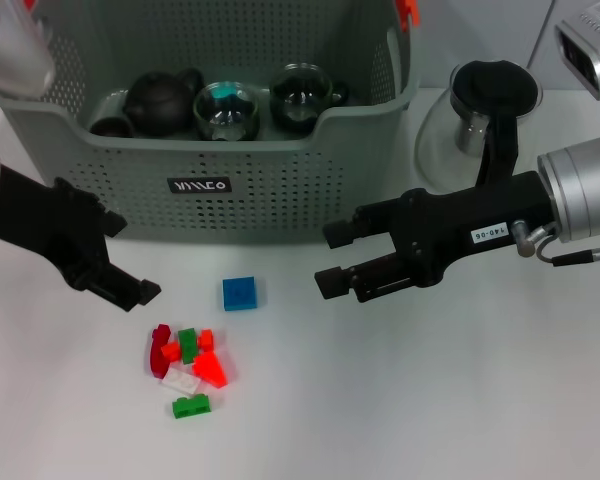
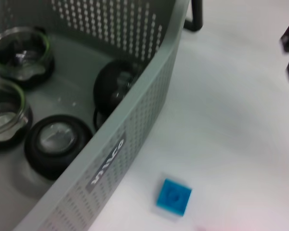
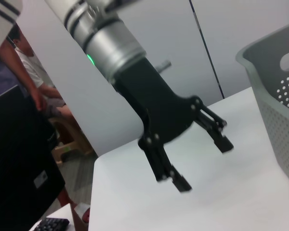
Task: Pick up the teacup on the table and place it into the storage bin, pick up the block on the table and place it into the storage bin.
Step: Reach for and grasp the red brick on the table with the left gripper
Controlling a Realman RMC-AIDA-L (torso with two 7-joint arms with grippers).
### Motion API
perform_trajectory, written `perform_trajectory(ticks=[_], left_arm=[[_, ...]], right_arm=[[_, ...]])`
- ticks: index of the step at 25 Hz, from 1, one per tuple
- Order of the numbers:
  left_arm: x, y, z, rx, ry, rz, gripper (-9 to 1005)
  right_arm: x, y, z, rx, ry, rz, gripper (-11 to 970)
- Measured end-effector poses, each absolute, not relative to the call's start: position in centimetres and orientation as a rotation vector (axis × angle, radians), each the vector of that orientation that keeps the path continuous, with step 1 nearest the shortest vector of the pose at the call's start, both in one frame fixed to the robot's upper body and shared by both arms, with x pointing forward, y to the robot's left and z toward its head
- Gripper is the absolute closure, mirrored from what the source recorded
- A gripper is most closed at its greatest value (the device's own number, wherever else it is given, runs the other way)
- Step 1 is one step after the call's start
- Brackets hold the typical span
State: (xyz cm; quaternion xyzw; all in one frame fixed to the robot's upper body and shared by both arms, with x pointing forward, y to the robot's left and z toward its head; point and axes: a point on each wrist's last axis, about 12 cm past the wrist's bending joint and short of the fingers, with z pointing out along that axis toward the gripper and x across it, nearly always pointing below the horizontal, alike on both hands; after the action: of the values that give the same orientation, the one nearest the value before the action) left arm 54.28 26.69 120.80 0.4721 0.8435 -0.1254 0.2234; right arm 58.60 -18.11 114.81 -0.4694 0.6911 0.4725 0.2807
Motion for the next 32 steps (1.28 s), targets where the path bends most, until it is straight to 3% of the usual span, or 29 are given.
perform_trajectory(ticks=[11, 22, 32], left_arm=[[54.1, 25.8, 118.1, 1.511, 2.286, -0.265, 45], [54.5, 23.9, 115.2, 1.768, 2.212, -0.037, 46], [54.5, 23.3, 114.5, 1.907, 2.122, 0.018, 46]], right_arm=[[58.8, -18.3, 115.1, -1.196, 1.861, 1.295, 134], [59.0, -18.4, 114.5, -1.139, 1.895, 1.296, 135], [59.0, -18.7, 114.5, -1.090, 1.903, 1.308, 134]])
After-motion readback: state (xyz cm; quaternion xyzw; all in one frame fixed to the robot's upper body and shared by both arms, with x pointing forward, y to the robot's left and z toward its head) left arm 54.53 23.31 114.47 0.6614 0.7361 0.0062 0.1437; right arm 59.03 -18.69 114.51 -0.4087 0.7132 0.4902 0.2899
